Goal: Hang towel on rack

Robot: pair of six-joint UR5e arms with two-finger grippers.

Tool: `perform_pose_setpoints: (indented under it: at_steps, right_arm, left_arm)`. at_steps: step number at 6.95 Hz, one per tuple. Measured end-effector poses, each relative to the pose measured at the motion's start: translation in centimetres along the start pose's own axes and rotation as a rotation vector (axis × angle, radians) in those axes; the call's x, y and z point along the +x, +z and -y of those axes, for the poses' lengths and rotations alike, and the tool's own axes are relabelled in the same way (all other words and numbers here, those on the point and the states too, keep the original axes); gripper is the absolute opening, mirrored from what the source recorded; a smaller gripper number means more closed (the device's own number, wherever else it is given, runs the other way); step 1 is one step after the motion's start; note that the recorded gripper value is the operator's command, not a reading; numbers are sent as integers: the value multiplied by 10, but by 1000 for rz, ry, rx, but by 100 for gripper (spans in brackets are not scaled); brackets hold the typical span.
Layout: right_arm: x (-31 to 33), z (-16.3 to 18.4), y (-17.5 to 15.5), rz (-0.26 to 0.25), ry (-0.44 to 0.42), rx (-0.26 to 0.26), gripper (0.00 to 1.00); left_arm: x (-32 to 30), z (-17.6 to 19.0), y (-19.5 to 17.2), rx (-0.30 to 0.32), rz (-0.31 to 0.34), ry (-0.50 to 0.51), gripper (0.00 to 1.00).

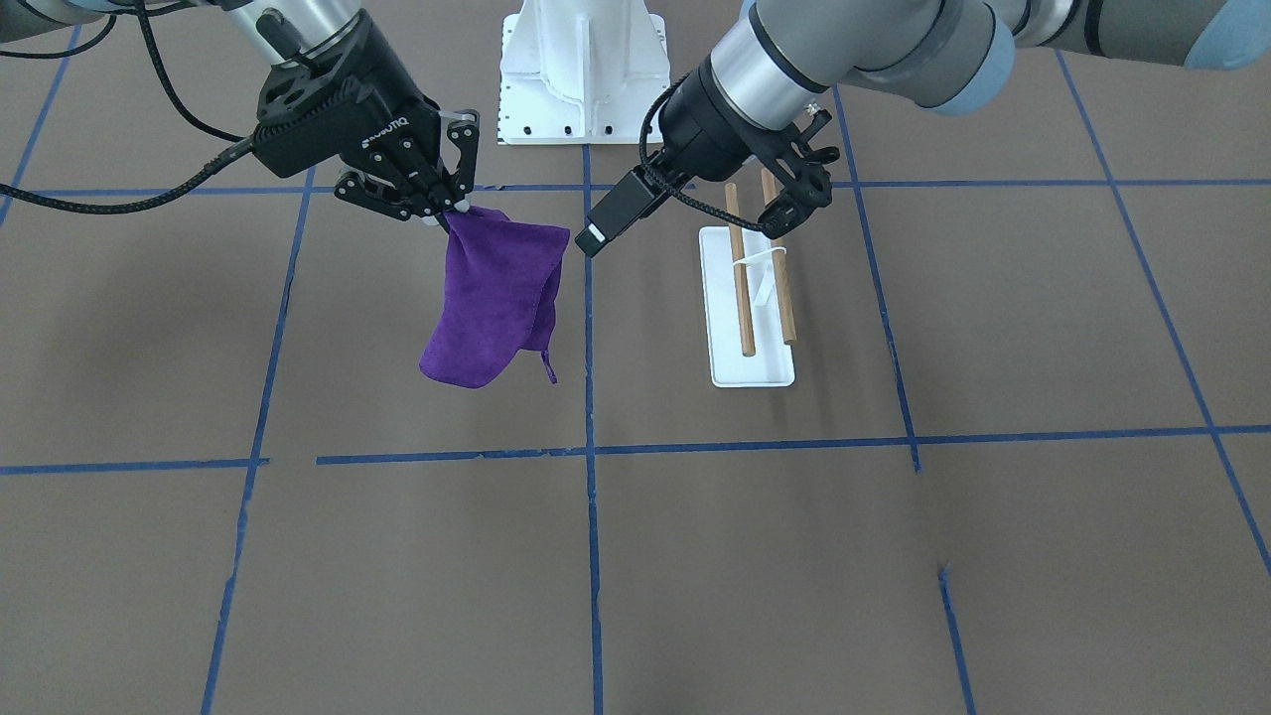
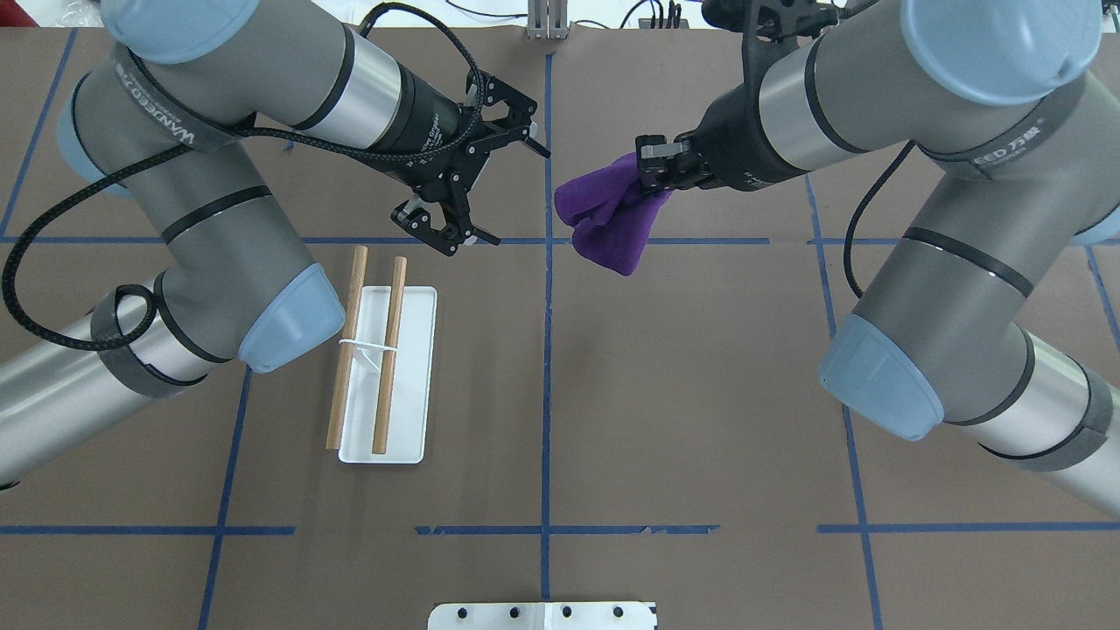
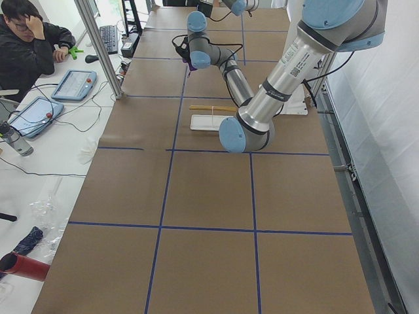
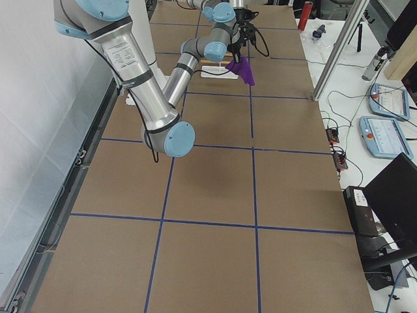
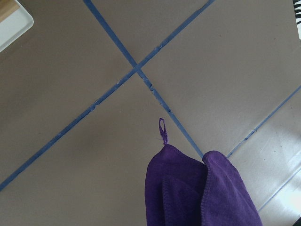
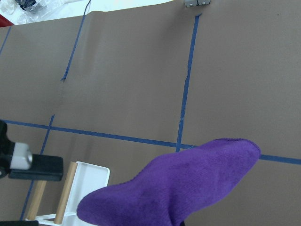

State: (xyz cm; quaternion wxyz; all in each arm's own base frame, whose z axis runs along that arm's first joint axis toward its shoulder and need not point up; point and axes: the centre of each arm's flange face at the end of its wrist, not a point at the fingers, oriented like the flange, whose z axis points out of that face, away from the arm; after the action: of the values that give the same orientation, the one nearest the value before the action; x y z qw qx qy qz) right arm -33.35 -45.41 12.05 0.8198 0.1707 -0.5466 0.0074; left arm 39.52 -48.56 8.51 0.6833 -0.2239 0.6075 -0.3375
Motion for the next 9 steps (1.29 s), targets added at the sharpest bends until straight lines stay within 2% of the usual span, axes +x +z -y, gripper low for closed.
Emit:
perform_pose_setpoints:
  at_steps: [2,4,5,6,7,9]
  right_arm:
    - [-12,0,-3,17,18,10,0]
    - [-17,0,-5,24,22,18,0]
    - [-18,0,-6,24,22,20,0]
    - [-18,0,-6,25,22,21,0]
    - [-18,0,-6,25,22,21,0]
    - [-19,0,-6,25,22,21,0]
  left_arm:
    - [1,-4,2,-2,-5,-19,91]
    - [0,-13,6,-4,-19,-42,86]
    - [0,-16,6,-9,-22,-45,70]
    - [-1,-19,6,-16,-28,-42,41]
    - [-1,-20,5,-24,-36,-35,35]
    - [-3,-22,5,-42,-51,-18,35]
